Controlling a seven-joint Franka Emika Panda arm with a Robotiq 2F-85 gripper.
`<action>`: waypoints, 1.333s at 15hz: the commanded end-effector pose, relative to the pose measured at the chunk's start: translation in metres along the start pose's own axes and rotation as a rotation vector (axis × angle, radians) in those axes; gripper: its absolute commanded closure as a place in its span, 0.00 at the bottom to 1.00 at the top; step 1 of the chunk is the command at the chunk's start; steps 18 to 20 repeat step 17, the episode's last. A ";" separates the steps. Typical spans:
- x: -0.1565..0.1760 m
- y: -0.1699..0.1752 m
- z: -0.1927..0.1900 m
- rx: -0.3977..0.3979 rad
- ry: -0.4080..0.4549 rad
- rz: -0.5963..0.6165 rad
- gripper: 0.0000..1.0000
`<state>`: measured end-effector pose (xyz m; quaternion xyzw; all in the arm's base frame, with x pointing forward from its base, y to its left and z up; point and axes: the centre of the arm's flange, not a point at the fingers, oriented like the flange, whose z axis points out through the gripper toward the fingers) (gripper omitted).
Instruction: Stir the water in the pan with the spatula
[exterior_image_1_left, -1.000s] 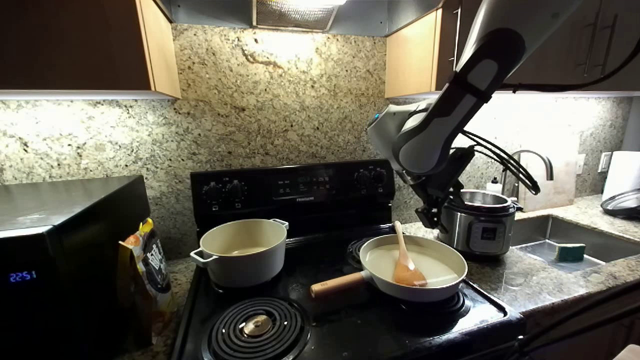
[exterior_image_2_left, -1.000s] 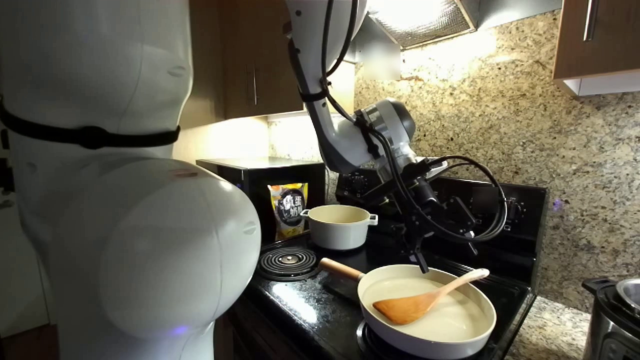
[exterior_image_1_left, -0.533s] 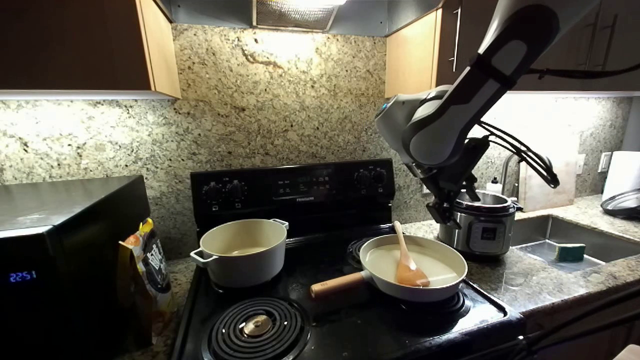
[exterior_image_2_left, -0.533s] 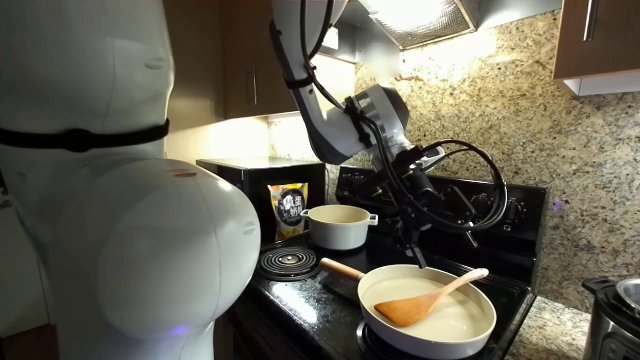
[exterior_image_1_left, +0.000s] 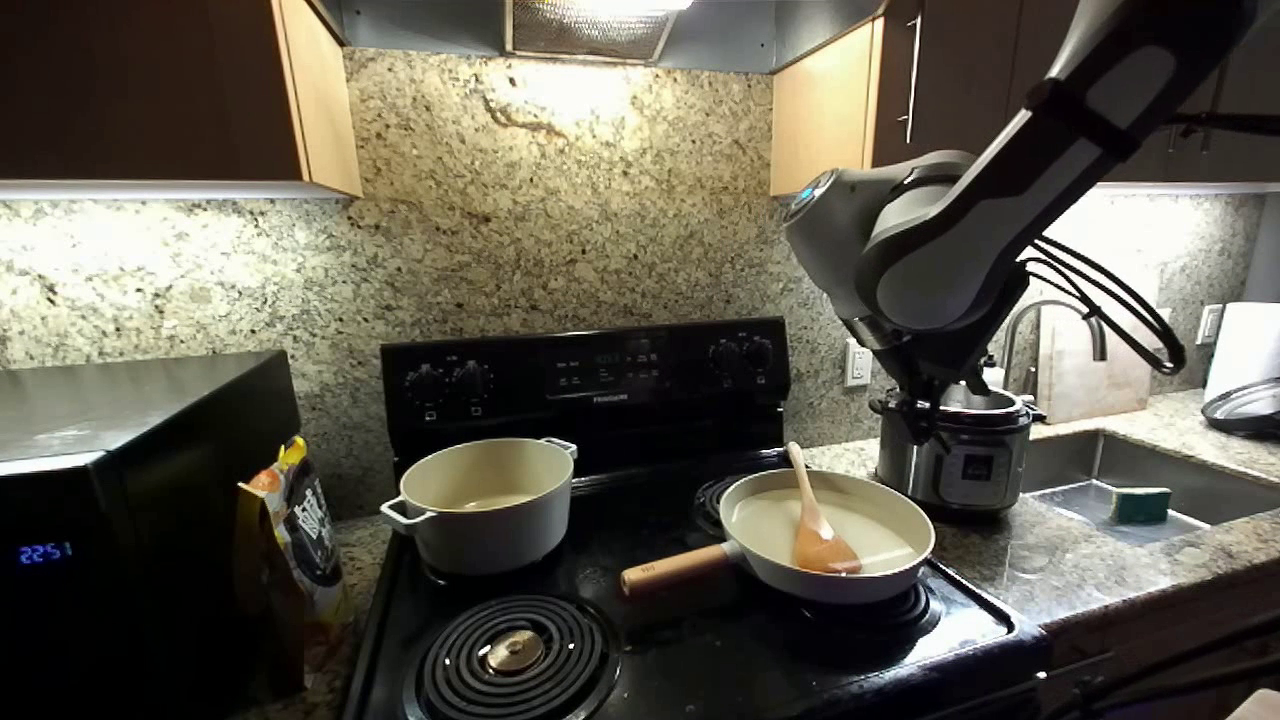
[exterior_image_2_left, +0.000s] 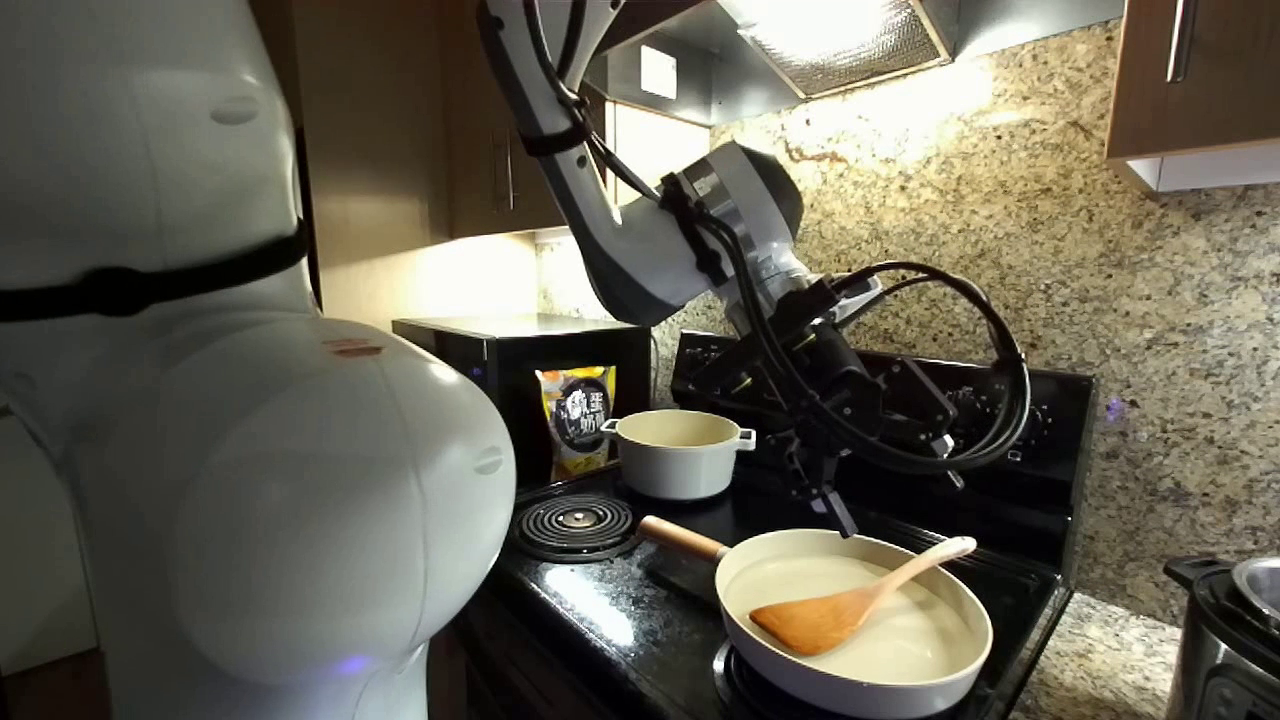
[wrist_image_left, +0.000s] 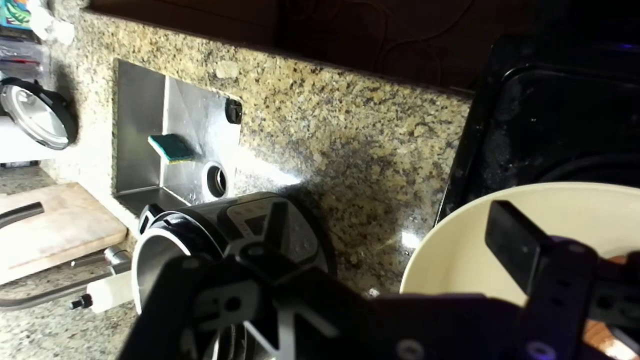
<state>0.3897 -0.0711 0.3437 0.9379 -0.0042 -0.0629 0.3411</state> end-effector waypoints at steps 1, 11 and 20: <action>-0.030 0.005 0.004 -0.016 0.074 0.057 0.00; -0.027 0.016 -0.002 0.006 0.068 0.079 0.00; -0.027 0.015 -0.002 0.006 0.069 0.079 0.00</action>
